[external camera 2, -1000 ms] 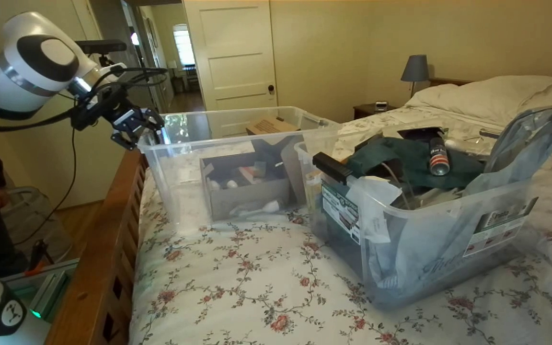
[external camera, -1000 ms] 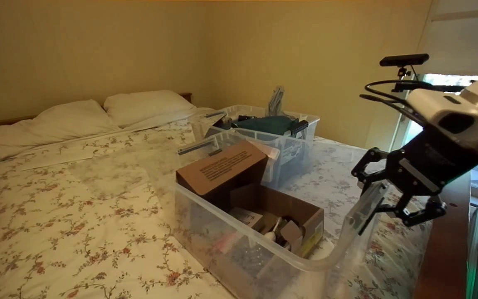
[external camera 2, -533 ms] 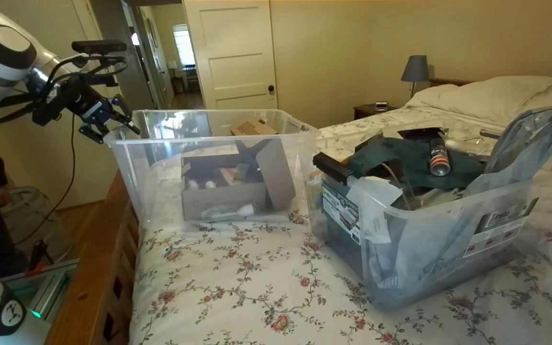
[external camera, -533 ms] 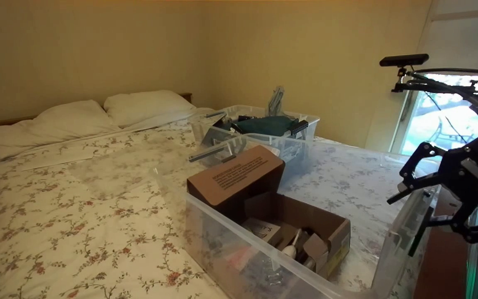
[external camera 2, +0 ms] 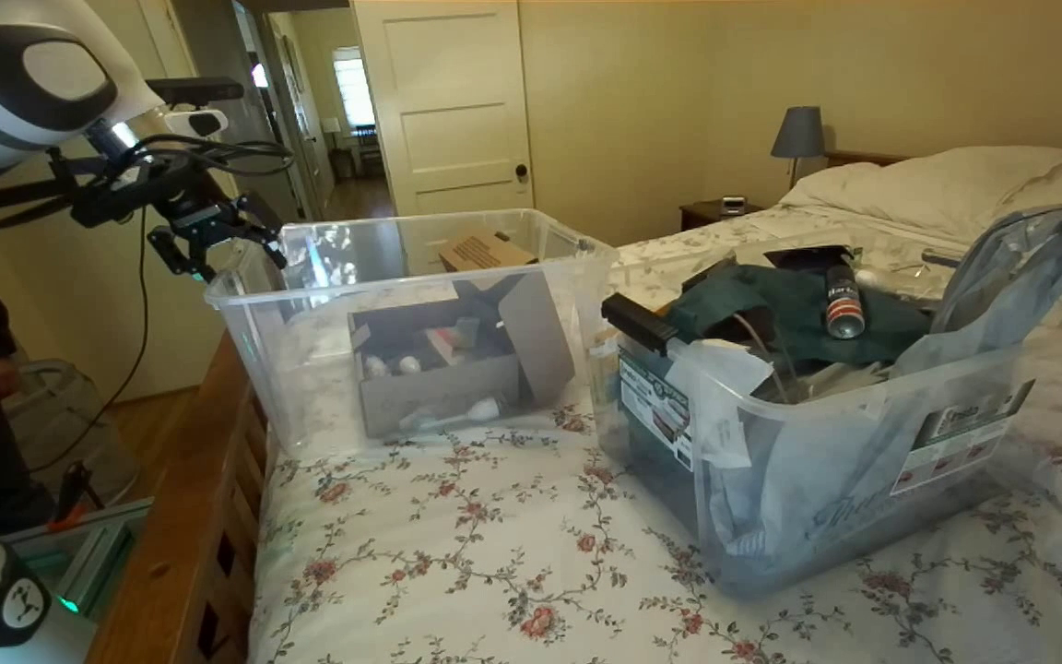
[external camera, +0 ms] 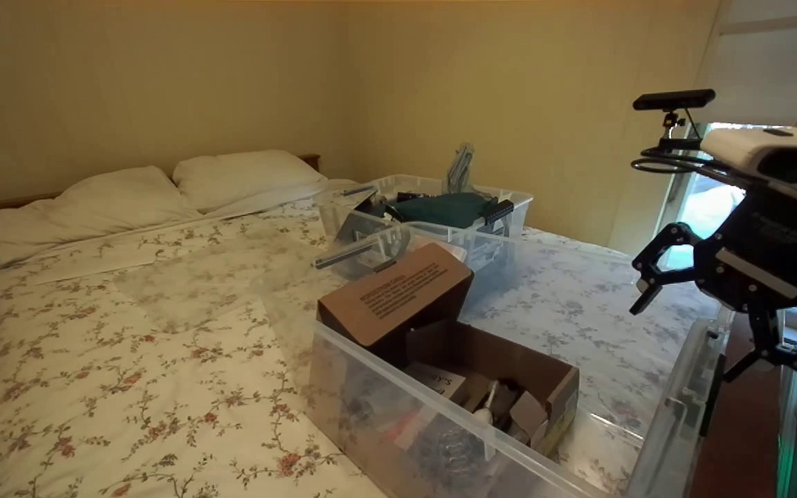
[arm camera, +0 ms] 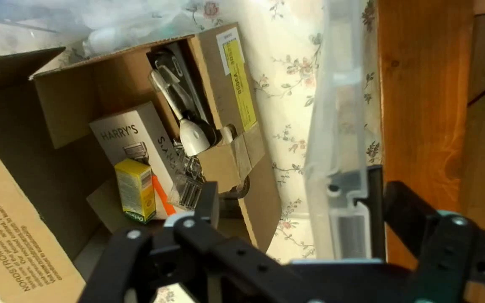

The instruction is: Pull the storage bin on the left forward

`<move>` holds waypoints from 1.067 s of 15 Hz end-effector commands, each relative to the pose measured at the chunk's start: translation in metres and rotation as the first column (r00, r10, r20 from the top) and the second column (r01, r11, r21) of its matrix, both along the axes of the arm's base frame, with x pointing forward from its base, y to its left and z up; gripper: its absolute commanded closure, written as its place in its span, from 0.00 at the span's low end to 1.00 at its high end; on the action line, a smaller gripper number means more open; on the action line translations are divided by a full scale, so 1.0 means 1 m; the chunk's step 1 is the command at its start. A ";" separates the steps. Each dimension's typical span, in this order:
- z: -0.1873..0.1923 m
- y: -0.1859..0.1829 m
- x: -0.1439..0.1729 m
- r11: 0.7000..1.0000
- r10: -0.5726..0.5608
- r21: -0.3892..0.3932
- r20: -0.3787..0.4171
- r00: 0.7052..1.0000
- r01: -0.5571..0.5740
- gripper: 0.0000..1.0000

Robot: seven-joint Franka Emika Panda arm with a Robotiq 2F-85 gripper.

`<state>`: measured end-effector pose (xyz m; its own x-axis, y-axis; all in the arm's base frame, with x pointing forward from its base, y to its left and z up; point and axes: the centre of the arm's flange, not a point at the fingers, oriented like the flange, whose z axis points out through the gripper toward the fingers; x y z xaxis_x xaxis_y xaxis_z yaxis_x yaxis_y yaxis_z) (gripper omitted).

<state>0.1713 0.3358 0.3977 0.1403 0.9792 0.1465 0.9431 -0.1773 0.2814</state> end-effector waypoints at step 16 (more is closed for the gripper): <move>0.133 -0.111 0.090 0.944 -0.310 0.038 0.447 0.839 0.329 0.00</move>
